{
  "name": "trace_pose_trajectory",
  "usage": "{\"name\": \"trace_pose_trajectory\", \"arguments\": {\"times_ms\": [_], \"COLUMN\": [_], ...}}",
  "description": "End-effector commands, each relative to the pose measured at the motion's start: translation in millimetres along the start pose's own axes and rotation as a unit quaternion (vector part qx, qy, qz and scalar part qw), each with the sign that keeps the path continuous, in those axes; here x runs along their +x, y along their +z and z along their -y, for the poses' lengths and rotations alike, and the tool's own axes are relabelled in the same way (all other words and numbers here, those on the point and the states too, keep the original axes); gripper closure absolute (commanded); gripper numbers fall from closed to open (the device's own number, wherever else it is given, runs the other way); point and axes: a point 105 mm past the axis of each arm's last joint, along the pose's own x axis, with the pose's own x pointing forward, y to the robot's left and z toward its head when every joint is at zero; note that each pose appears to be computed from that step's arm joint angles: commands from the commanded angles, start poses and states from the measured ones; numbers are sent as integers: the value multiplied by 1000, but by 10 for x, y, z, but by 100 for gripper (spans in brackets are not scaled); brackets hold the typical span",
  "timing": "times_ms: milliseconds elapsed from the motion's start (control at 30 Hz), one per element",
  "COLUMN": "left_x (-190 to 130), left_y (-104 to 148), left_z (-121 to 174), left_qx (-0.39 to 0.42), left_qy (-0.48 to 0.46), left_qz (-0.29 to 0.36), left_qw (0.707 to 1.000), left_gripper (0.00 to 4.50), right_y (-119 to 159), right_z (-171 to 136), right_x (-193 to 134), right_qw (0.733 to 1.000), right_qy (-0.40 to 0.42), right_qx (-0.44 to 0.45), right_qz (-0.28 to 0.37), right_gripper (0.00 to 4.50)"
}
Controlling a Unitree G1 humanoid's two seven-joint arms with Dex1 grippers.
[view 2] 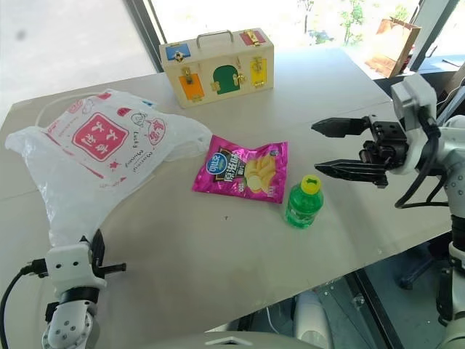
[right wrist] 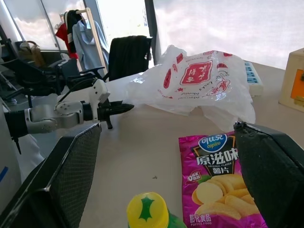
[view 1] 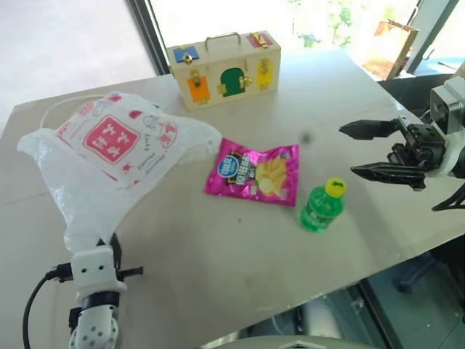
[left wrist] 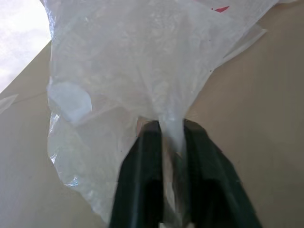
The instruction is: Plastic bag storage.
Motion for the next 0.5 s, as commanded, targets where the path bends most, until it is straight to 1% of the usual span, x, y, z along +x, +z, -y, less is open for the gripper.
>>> {"name": "trace_pose_trajectory", "arguments": {"times_ms": [33,100,233,367,500], "left_x": [16,44,102,133,161], "left_y": [71,107,226,294,648], "left_z": [-37,1,102,147,380], "left_qx": [6,1,-25,-47,-129], "left_qy": [2,-5,-25,-35,-95], "left_qz": [16,24,44,56,101], "left_qw": [1000,1000,998,997,982], "left_gripper": [447,447,447,447,447], "right_y": [42,-53,-333,-425,-811], "right_z": [-36,-31,-51,-89,-133], "right_x": [-9,-18,-46,-21,92], "right_qw": [1000,1000,996,995,988], "right_qy": [-6,-12,-21,-15,-24], "right_qx": [-23,-19,-2,18,48], "right_qz": [-2,-21,-84,-96,-146], "right_gripper": [0,0,0,0,0]}}
